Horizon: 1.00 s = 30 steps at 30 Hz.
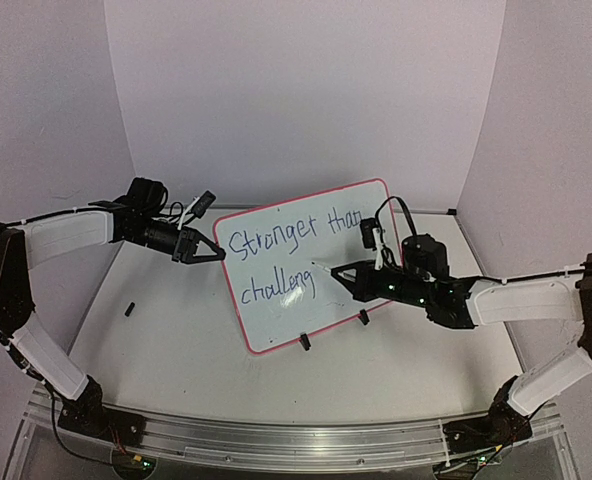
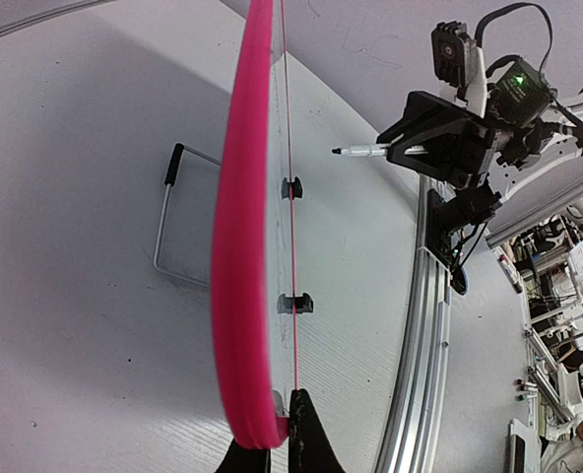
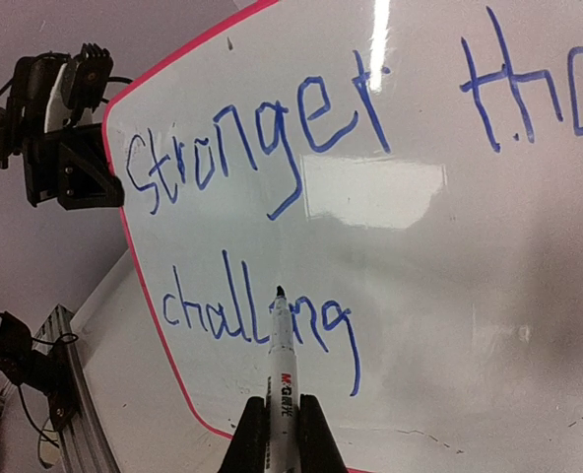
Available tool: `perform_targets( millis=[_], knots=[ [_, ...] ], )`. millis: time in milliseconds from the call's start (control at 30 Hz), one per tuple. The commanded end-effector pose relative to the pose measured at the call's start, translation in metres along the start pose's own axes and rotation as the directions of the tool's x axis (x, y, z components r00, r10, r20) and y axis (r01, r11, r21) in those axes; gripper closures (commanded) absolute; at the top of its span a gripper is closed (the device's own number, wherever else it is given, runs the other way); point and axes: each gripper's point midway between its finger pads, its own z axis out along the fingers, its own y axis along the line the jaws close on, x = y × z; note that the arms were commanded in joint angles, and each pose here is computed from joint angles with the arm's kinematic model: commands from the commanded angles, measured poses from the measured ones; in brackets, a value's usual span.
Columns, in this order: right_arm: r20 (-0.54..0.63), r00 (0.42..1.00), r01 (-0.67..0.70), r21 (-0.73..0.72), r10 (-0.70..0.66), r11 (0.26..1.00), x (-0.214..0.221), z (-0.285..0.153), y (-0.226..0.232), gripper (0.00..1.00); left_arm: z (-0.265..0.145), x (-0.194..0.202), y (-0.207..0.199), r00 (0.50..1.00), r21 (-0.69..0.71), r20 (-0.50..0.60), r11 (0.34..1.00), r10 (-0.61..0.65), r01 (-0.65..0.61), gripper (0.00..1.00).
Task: Write a sentence on the whiteboard
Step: Write on the whiteboard with the whiteboard.
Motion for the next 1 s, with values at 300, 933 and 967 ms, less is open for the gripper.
perform_targets(
  millis=[300, 933, 967],
  knots=[
    [-0.007, 1.000, -0.014, 0.007, 0.014, 1.000, 0.001, 0.011, -0.021, 1.00, 0.012, 0.000, 0.001, 0.997, -0.010, -0.027, 0.997, 0.077, -0.077, 1.00],
    [-0.023, 0.999, -0.033, 0.077, 0.035, 0.996, 0.013, 0.018, -0.041, 1.00, 0.013, 0.001, 0.002, 0.997, -0.011, -0.029, 0.997, 0.075, -0.076, 1.00],
    [-0.020, 0.999, -0.036, 0.083, 0.037, 0.996, 0.013, 0.017, -0.043, 1.00, 0.012, 0.001, 0.002, 0.997, -0.012, -0.029, 0.997, 0.075, -0.076, 1.00]
  ],
)
